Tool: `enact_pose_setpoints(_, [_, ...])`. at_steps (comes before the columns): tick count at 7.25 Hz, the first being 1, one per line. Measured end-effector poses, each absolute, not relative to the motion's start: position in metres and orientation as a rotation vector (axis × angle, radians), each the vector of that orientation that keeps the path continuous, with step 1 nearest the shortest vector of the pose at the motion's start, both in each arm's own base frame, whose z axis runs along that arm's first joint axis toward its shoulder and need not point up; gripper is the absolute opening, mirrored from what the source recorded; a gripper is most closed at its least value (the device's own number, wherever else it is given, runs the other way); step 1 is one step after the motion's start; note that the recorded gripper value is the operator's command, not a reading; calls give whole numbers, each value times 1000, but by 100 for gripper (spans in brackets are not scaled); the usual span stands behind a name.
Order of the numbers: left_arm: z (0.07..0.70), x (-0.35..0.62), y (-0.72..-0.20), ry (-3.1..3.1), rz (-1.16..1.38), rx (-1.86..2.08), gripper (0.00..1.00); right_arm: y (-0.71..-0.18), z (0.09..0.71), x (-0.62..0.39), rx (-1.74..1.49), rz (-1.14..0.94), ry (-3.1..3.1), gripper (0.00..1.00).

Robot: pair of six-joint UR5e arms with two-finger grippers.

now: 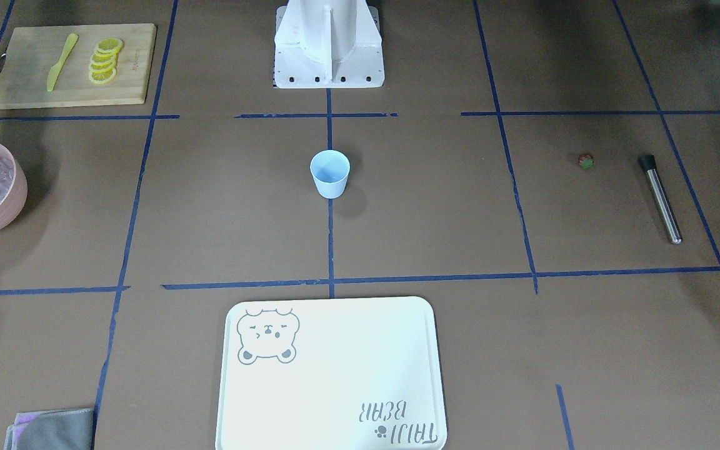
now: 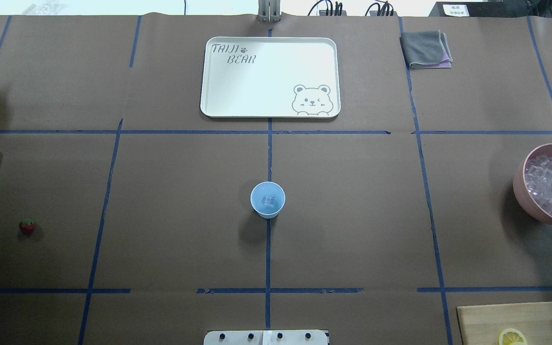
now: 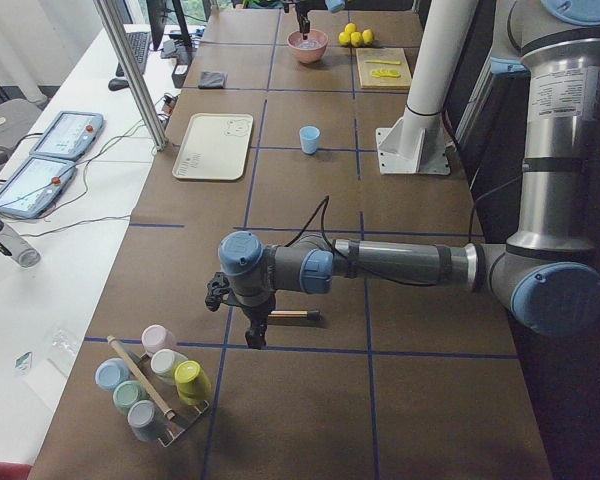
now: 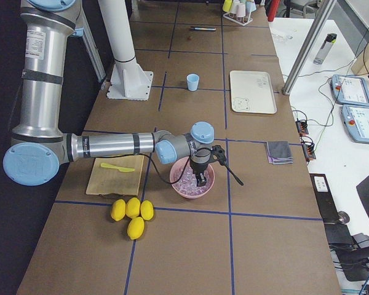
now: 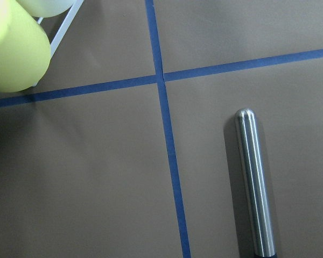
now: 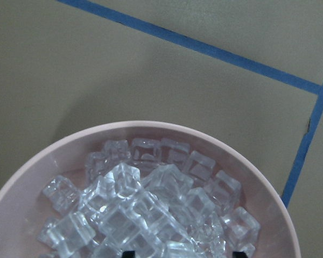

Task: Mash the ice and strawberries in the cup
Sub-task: 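Grasp another ice cube from the bowl with the right gripper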

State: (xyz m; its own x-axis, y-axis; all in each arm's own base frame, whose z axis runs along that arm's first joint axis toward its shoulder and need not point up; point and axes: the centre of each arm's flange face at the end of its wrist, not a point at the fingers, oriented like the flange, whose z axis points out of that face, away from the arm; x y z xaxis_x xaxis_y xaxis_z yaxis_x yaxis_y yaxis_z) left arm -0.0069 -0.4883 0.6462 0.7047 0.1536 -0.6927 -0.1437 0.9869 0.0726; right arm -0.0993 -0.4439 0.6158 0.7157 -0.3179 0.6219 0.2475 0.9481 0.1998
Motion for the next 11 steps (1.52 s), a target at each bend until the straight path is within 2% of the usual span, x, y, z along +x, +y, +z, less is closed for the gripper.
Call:
enact_pose_setpoints(3, [646, -7, -488, 772, 166, 14, 100, -442, 620, -105, 93, -326, -706, 63])
enact_pose_setpoints(5, [645, -7, -488, 772, 166, 15, 100, -441, 624, -106, 86, -328, -702, 58])
enact_pose_setpoints(6, [645, -7, -488, 772, 166, 16, 100, -440, 625, -105, 84, -328, -701, 50])
enact_pose_setpoints(7, [645, -7, -489, 772, 166, 16, 100, -440, 626, -105, 83, -328, -700, 28])
enact_pose_setpoints(9, [645, -7, -489, 772, 167, 17, 100, -439, 627, -105, 81, -330, -700, 5])
enact_pose_setpoints(11, [644, -7, -489, 772, 168, 18, 100, -441, 623, -106, 91, -337, -702, 1])
